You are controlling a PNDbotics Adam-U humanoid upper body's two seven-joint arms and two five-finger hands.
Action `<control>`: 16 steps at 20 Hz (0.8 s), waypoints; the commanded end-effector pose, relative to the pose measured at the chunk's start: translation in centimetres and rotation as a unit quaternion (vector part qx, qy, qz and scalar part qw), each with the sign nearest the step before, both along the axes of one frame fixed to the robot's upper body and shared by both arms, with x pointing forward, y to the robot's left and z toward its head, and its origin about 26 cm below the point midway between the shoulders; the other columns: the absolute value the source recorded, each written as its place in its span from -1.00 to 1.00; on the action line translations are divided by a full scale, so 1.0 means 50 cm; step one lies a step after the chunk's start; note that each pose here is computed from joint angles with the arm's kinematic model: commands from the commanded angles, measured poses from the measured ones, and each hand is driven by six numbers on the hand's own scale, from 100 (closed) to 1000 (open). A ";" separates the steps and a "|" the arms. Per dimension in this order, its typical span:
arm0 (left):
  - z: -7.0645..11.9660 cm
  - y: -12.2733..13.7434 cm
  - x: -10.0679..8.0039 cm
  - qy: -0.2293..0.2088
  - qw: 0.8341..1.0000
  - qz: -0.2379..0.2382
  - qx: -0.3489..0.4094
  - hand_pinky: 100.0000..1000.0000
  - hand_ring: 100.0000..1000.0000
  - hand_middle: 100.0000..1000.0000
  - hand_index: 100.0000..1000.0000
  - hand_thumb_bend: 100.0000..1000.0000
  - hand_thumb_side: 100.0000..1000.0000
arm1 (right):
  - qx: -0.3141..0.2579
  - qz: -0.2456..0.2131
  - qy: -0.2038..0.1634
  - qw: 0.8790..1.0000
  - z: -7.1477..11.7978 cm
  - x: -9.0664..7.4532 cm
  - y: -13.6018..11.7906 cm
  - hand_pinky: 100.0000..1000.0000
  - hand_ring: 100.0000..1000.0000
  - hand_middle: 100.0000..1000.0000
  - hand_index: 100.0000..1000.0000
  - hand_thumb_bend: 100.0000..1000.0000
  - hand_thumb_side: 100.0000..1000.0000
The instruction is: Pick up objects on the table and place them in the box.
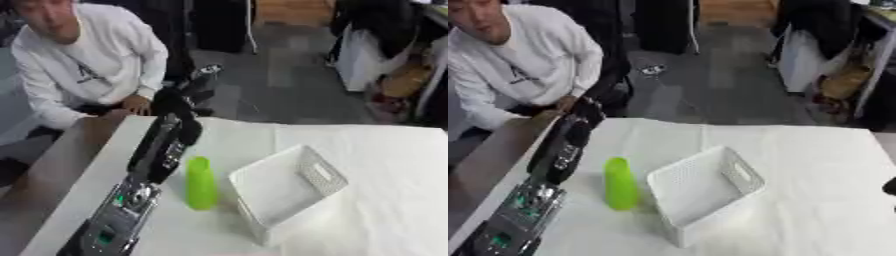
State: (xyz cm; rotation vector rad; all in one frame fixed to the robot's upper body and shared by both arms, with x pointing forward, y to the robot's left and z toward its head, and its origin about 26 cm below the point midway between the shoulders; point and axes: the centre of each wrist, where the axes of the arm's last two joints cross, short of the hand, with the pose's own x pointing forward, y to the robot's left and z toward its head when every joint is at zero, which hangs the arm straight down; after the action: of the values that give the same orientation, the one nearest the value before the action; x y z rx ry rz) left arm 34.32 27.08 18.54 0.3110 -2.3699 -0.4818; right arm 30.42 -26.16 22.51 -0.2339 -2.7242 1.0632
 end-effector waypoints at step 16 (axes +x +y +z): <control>0.065 0.102 0.039 0.121 0.936 0.108 0.312 0.68 0.81 1.00 1.00 0.45 1.00 | -0.012 -0.010 -0.003 1.000 0.009 -0.005 -0.011 -0.53 -0.04 -0.03 0.04 -1.00 0.38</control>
State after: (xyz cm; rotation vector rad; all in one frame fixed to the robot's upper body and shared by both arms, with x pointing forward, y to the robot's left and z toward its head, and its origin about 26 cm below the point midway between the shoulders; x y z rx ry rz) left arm 36.23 31.39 20.34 0.6846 -1.8974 -1.0336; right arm 30.36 -26.38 22.32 -0.2454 -2.7068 1.0568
